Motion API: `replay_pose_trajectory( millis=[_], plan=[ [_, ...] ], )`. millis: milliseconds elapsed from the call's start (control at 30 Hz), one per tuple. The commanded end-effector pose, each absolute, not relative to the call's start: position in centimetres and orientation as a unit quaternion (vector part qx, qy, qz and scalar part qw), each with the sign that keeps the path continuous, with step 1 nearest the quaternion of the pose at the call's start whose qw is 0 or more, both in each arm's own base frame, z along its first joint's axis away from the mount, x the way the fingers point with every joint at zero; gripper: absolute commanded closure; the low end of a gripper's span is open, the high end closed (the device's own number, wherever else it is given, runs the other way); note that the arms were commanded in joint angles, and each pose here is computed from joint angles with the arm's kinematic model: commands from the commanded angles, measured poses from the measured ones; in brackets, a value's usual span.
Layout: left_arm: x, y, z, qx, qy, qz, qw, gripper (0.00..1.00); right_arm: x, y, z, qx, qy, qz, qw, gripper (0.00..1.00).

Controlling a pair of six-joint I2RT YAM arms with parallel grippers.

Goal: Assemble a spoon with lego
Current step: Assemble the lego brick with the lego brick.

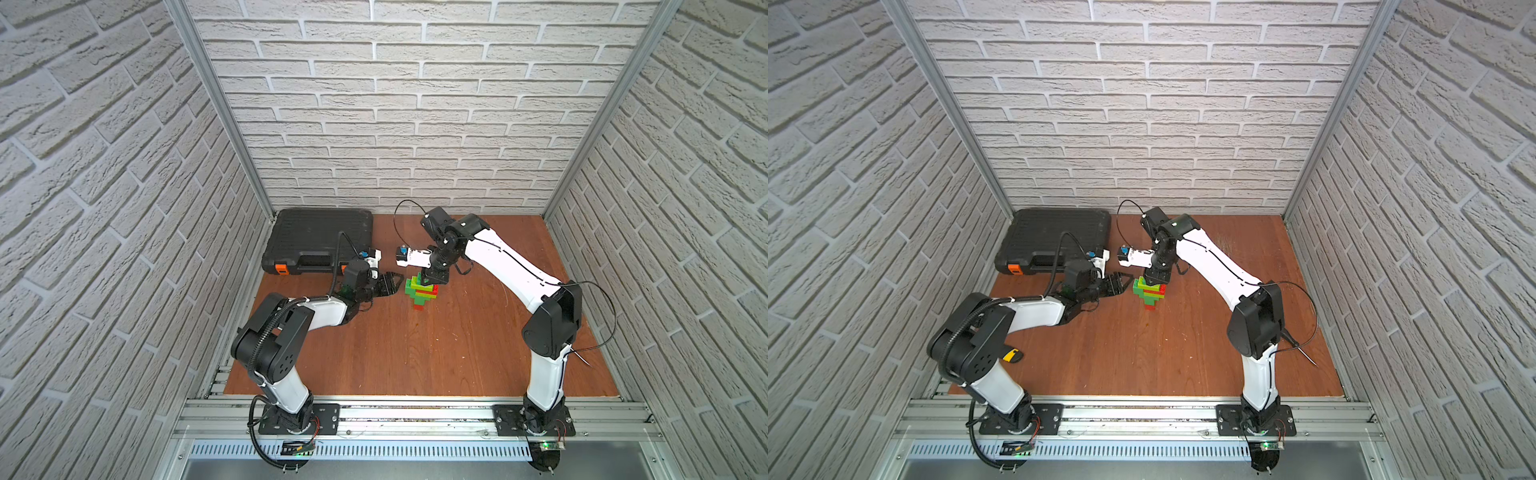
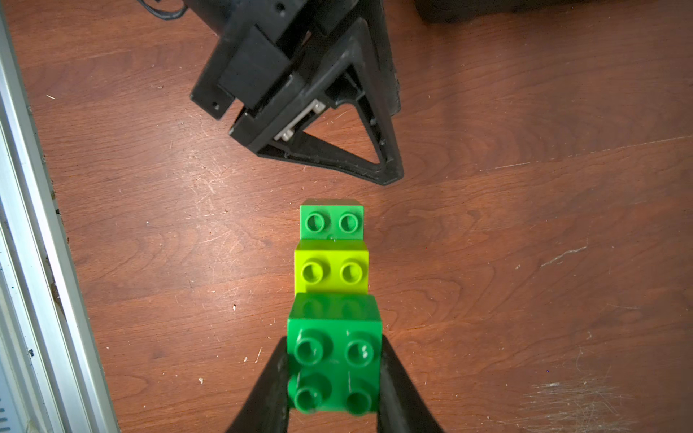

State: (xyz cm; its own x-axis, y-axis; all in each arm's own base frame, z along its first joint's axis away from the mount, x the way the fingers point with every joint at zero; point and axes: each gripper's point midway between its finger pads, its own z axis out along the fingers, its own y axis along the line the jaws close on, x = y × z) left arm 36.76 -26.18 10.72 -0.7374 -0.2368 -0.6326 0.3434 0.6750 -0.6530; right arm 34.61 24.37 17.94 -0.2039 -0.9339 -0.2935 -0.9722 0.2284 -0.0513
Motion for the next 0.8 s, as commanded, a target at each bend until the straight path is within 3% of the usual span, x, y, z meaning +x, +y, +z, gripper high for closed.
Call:
replay_pose_trajectory(
  millis=[0, 400, 767],
  plan=[
    [36.9, -26.1, 11.3, 0.030, 0.833, -0.407, 0.374, 0.38, 33.5, 23.2, 17.7, -0.621, 0.773, 0.067, 0.111, 0.92],
    [36.8, -26.2, 11.3, 0.028, 0.832, -0.410, 0.372, 0.38, 33.5, 23.2, 17.8, -0.621, 0.772, 0.066, 0.115, 0.93],
    [36.6, -25.9, 11.6, 0.031, 0.835, -0.402, 0.374, 0.38, 32.6, 20.9, 13.4, -0.609, 0.792, 0.030, 0.030, 0.94]
  ],
)
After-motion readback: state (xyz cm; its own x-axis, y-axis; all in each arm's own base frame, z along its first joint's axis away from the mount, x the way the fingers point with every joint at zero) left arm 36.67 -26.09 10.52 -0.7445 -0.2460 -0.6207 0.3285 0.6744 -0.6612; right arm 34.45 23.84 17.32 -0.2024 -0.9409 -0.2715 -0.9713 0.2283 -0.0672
